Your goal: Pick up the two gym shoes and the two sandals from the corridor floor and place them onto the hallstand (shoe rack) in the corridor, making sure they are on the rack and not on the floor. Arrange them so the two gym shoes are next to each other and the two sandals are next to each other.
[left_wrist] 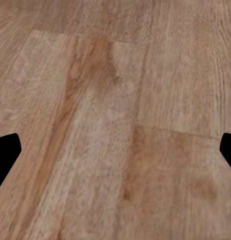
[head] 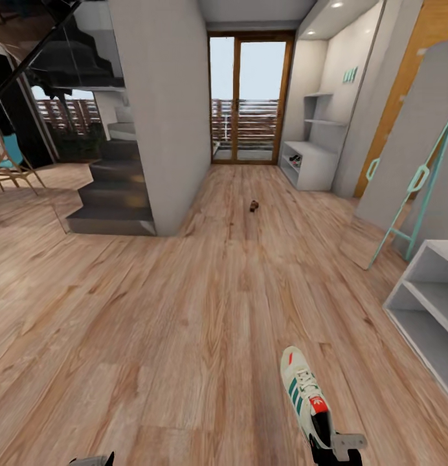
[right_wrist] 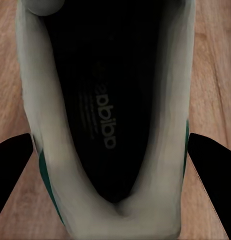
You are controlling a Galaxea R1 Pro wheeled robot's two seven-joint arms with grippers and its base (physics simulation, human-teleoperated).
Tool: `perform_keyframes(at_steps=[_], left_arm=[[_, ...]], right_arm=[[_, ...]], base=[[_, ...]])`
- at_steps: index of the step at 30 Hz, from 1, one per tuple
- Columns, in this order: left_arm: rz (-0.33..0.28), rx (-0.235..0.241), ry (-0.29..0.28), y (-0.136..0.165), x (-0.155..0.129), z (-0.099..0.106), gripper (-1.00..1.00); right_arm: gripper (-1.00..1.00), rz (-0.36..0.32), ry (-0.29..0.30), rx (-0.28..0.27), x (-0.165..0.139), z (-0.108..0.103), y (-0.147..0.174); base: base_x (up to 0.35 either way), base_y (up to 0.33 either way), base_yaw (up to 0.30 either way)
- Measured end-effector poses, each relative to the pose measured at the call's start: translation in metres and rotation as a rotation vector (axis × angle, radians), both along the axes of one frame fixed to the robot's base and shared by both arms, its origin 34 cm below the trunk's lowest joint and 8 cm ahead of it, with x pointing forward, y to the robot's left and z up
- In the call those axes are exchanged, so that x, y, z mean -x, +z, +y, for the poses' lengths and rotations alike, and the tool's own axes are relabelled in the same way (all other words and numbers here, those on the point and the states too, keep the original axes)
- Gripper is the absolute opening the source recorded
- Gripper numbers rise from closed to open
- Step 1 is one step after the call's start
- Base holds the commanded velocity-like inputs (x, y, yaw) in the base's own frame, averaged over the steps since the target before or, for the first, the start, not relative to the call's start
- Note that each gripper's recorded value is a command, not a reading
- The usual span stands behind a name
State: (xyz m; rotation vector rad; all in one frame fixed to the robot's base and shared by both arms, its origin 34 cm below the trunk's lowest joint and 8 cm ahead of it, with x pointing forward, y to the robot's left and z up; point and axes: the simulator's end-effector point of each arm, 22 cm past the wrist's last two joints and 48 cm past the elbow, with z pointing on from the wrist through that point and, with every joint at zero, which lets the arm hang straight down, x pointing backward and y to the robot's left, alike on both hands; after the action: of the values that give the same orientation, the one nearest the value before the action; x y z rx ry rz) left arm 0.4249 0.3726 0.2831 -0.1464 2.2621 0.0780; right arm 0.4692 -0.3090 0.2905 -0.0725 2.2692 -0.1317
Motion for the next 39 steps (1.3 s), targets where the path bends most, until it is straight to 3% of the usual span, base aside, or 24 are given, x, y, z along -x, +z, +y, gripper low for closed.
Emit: perform_keyframes(at_steps=[39], left_arm=[[0.000, -0.001, 0.000, 0.0001, 0.0000, 0.0005, 1.00]], right_arm=[[-1.00, 0.002, 0.000, 0.000, 0.0008, 0.0001, -0.0006]], base=[[0.338, 0.000, -0.003]])
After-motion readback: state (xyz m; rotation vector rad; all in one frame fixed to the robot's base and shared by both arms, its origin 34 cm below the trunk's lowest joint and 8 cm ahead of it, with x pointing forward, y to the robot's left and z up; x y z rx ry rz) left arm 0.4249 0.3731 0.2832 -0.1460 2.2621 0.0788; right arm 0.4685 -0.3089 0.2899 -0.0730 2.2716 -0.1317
